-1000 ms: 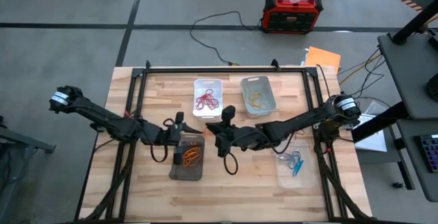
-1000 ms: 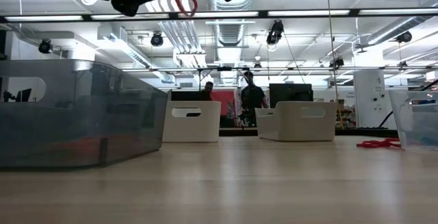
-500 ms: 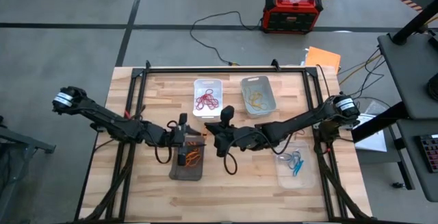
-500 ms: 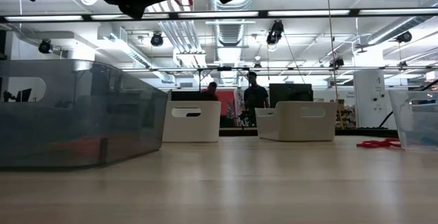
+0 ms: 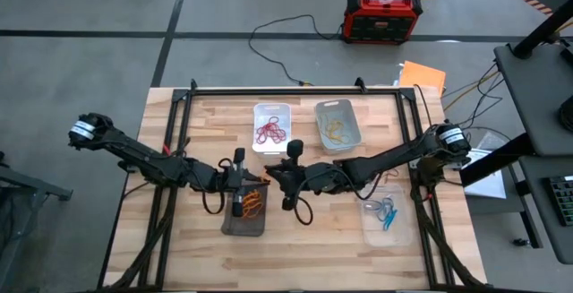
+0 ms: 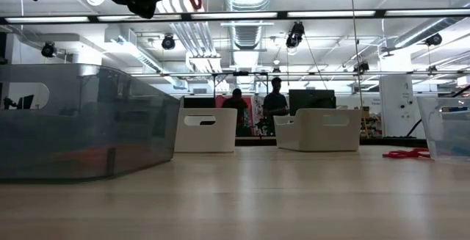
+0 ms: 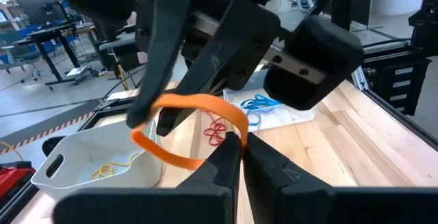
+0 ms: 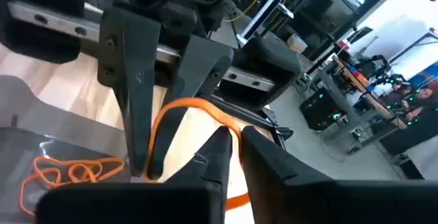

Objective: Sort rubber bands into baskets
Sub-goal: Put the orange rubber band into the black bin

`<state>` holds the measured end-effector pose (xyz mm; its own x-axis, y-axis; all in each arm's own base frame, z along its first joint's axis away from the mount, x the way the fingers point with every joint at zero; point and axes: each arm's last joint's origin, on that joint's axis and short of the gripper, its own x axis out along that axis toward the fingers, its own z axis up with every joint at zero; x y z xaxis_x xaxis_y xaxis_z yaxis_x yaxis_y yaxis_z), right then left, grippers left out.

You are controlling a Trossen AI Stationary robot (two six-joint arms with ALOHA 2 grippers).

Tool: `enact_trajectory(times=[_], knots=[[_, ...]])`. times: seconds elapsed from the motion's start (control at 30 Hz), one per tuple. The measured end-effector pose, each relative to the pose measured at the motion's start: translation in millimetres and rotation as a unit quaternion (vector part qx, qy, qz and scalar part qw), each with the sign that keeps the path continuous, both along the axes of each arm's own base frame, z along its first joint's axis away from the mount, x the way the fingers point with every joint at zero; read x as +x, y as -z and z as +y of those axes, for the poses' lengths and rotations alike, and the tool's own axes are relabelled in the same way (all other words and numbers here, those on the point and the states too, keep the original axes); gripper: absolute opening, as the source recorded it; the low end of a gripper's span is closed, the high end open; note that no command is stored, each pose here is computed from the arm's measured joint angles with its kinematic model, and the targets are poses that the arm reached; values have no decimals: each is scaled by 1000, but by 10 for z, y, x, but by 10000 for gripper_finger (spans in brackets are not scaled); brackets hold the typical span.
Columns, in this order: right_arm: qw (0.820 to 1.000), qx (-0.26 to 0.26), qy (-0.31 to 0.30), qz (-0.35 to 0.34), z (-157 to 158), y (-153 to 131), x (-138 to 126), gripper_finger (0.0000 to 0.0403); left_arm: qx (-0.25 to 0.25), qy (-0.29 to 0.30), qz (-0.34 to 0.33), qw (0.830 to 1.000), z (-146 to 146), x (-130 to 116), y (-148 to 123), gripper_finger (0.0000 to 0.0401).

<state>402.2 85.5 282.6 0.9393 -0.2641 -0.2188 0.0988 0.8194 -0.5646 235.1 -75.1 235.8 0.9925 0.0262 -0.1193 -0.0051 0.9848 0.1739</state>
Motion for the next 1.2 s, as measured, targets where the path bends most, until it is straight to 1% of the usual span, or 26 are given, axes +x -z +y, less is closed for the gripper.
enact_trajectory(times=[0.07, 0.2, 0.4, 0.7, 0.83, 0.93, 1.0, 1.1, 1.2], knots=[[1000, 9, 3, -4, -7, -14, 2, 44, 1, 0, 0, 1000, 1, -3, -3, 1], [1000, 10, 25, -8, -20, -31, -1, 83, 3, 0, 7, 1000, 4, -12, 5, 0], [997, 58, 45, 11, -42, -86, 3, 133, -1, -5, 25, 1000, 34, -87, -23, 0], [993, 102, 56, 10, -47, -61, -4, 175, -7, -8, 27, 1000, 90, -236, -133, 0], [992, 115, 61, 9, -56, -57, -6, 190, -13, -11, 49, 999, 107, -284, -119, 0], [990, 124, 71, 18, -72, -59, -36, 198, -37, -16, 91, 995, 132, -359, -68, 0], [988, 129, 77, 29, -83, -60, -67, 200, -63, -3, 136, 989, 143, -429, -10, 0], [987, 127, 81, 48, -89, -35, -91, 201, -118, 25, 196, 973, 143, -524, 52, 0], [987, 126, 83, 52, -94, -7, -79, 201, -165, 55, 235, 956, 124, -567, 88, 0]])
